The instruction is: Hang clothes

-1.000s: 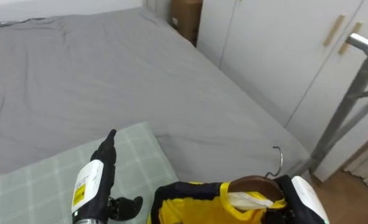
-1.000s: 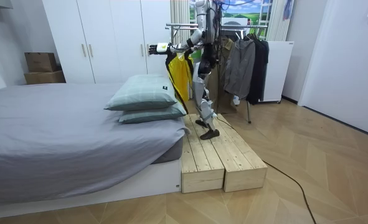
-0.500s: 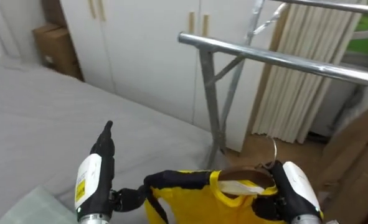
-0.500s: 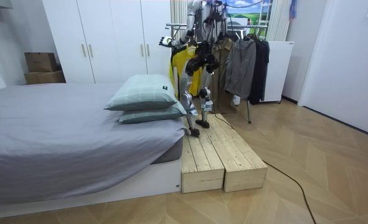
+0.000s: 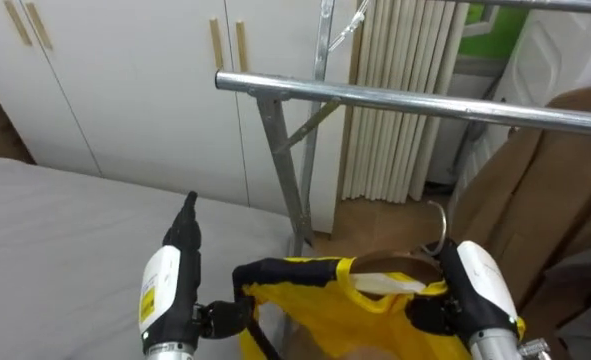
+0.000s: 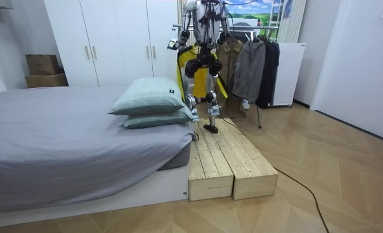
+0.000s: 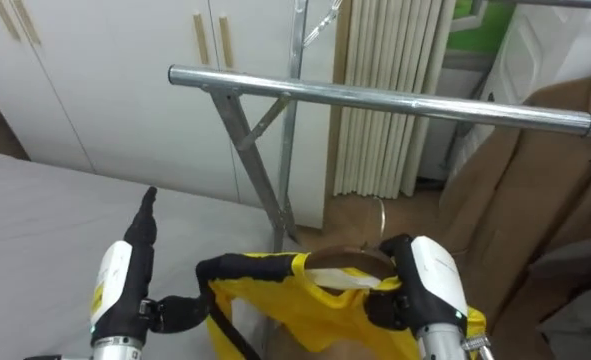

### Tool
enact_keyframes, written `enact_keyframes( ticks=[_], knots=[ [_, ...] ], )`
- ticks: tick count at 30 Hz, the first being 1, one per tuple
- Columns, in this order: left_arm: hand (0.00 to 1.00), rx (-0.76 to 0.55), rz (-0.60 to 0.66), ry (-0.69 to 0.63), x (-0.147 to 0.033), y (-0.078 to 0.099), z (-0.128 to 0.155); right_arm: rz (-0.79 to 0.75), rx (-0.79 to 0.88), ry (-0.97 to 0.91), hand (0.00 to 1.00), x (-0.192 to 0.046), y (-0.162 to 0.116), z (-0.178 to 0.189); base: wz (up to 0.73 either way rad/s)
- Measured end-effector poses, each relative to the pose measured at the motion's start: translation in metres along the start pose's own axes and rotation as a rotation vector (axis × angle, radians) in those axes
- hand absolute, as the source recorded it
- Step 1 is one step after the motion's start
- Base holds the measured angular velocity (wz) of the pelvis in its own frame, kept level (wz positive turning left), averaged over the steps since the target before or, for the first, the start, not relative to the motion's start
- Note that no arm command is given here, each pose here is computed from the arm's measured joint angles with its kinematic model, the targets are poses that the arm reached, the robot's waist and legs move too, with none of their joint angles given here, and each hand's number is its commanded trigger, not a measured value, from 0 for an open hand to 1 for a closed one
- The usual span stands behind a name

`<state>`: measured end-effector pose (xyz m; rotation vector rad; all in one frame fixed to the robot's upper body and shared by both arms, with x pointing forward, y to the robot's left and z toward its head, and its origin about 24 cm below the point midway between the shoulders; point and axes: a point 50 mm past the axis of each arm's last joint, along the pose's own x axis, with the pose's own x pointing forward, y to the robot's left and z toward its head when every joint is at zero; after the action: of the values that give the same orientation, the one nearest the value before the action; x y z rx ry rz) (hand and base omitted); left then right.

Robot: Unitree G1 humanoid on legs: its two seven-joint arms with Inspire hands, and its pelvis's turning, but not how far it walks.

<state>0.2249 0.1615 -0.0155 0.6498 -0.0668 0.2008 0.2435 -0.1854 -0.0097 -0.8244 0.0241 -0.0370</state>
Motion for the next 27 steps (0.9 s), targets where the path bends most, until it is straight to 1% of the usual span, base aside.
enact_keyframes(
  ticks=[7, 10, 13, 17, 23, 27],
  knots=[
    [0.0, 0.014, 0.028, 0.029, 0.002, 0.01, -0.008, -0.004, 0.007, -0.003, 1.0, 0.0, -0.001, 0.001, -0.21],
    [0.0, -0.017, 0.044, 0.086, 0.003, 0.015, -0.017, -0.007, 0.009, -0.005, 1.0, 0.001, -0.002, 0.002, -0.43],
    [0.0, -0.053, 0.055, 0.121, 0.005, 0.02, -0.021, -0.004, 0.006, 0.003, 1.0, 0.001, -0.003, 0.002, -0.08],
    [0.0, -0.088, 0.031, 0.146, 0.004, 0.017, -0.022, -0.001, -0.01, 0.016, 1.0, 0.001, -0.004, 0.0, 0.0],
    [0.0, -0.085, 0.006, 0.149, 0.0, 0.013, -0.022, -0.015, -0.045, -0.019, 1.0, 0.001, -0.007, 0.007, -0.01],
    [0.0, -0.08, -0.011, 0.157, 0.0, 0.012, -0.023, -0.03, -0.04, -0.033, 1.0, -0.005, -0.009, 0.011, -0.15]
  ],
)
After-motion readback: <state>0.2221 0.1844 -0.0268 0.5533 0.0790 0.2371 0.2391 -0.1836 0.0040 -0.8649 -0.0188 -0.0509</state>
